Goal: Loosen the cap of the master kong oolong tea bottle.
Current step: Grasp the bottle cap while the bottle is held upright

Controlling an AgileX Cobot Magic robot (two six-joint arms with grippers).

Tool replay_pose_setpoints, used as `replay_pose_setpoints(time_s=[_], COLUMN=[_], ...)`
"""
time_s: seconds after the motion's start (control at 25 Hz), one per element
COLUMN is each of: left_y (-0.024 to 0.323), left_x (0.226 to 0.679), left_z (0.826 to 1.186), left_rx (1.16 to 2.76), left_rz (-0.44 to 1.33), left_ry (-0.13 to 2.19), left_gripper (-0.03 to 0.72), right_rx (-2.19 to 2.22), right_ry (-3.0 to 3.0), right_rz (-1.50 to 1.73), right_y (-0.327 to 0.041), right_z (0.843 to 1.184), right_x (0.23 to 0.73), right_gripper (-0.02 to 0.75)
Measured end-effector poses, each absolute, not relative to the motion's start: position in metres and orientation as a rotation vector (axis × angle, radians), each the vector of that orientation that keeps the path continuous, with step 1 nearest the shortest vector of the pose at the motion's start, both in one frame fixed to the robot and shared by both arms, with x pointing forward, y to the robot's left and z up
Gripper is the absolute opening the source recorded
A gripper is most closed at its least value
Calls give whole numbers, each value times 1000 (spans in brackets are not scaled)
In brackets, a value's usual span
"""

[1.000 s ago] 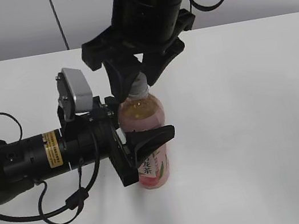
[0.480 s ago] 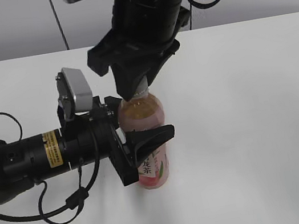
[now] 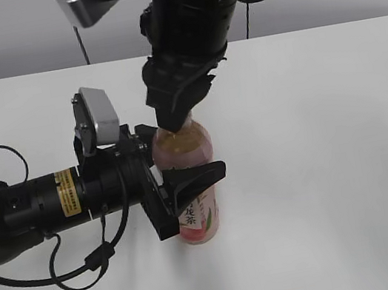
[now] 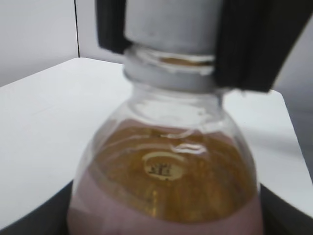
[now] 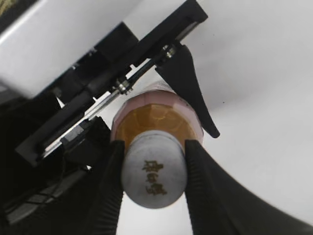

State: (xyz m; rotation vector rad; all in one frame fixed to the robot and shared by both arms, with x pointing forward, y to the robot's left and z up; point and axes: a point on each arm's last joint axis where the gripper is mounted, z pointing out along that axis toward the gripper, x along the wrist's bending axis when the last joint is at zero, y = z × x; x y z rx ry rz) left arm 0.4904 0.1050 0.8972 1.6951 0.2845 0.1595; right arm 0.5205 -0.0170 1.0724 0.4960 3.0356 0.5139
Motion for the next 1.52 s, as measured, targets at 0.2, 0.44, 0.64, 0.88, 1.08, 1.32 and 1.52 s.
replay_pose_setpoints(time_s=[0.2,0.44,0.64,0.88,1.08,1.32,1.52], left_y=[105,105,105,105,105,105,105], left_x=[491,490,490,490,490,490,491], left_z=[897,897,897,897,898,898,898], left_rx=[1696,1697,1698,1700,1699,1699,1698], left_rz=[169,169,171,173,173,173,171], left_ry=[272,269,262,256,256,257,264], left_gripper=[453,453,453,453,453,453,453], right_rx=[122,-349,-830,-1364,-1726,-2047,-2212], right_ry=[3031,2966,2821,2553,2285,1961,1747], right_rz=[501,472,429,366,307,244,201], right_y=[-19,-19,-19,-19,-20,-19,-19], right_z=[1076,1076,1077,1077,1078,1078,1078], right_x=[519,519,518,518,518,518,518], right_gripper=[281,281,281,281,281,281,281])
